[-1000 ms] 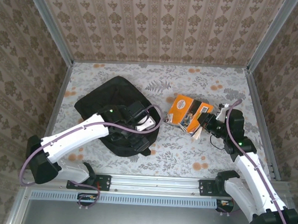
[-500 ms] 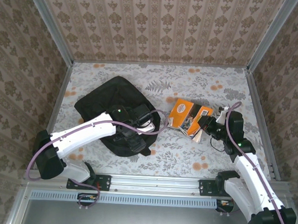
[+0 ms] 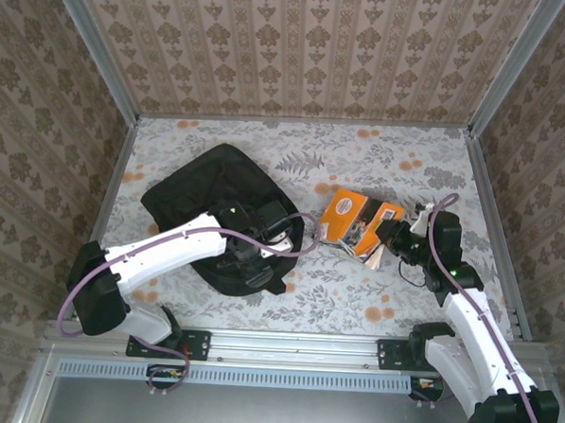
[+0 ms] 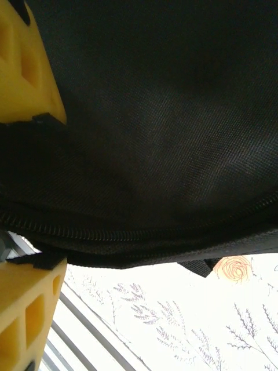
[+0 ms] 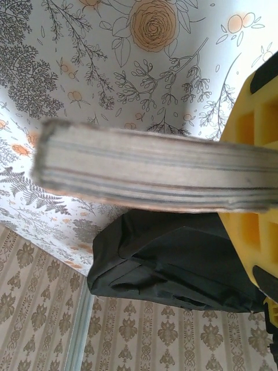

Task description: Pack the student bag

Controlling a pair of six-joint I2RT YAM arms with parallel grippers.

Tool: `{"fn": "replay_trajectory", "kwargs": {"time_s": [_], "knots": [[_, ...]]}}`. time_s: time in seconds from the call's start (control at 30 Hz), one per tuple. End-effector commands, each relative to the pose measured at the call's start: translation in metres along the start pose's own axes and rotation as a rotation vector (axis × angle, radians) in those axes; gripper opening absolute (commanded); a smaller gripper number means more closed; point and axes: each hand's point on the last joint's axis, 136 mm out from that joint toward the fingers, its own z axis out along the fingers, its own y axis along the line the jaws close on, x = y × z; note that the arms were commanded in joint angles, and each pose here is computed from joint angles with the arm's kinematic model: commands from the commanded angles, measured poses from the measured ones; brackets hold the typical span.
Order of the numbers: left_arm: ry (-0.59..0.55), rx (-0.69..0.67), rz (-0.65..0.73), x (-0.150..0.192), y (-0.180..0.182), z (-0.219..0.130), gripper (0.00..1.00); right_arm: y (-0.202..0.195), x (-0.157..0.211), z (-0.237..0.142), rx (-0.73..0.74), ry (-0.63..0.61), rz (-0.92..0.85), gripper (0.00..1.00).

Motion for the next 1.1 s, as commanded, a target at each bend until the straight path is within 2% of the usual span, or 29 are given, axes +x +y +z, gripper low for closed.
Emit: {"fn": "replay_trajectory", "kwargs": {"time_s": [0.0,0.1,0.2,0.27,0.3,0.37,0.53,0.63,0.77,0.93,1.07], "knots": [[0.009,-0.031,0.041,-0.005,0.003,0.006,0.5,0.015,-0.005,-0.002,-0.072,-0.014,-0.008,0.0],[-0.029,-0.051,0.054,-0.013,0.007,0.006,0.37,0.019,-0.007,-0.006,-0.077,-0.022,-0.01,0.0],[-0.063,-0.082,0.046,-0.019,0.015,-0.007,0.17,0.025,-0.01,-0.014,-0.071,-0.037,-0.029,0.0],[-0.144,-0.092,0.016,-0.027,0.021,-0.029,0.03,0.027,-0.01,-0.019,-0.061,-0.044,-0.043,0.0],[-0.191,-0.09,-0.005,-0.031,0.024,-0.039,0.0,0.028,-0.011,-0.021,-0.058,-0.048,-0.047,0.0],[-0.299,-0.063,-0.063,-0.037,0.03,-0.064,0.0,0.03,-0.011,-0.024,-0.059,-0.05,-0.055,0.0],[-0.465,-0.033,-0.206,-0.036,0.049,-0.106,0.0,0.047,-0.014,-0.033,-0.098,-0.047,-0.07,0.0],[-0.59,-0.07,-0.291,-0.033,0.064,-0.134,0.0,0.063,-0.018,-0.04,-0.137,-0.048,-0.052,0.0],[-0.762,-0.172,-0.409,-0.02,0.088,-0.174,0.0,0.099,-0.022,-0.049,-0.266,-0.011,0.03,0.0],[-0.887,-0.199,-0.525,-0.007,0.105,-0.203,0.0,0.132,-0.022,-0.056,-0.375,0.068,0.138,0.0],[-0.946,-0.185,-0.558,-0.004,0.106,-0.214,0.0,0.144,-0.001,-0.048,-0.401,0.184,0.217,0.0]]}}
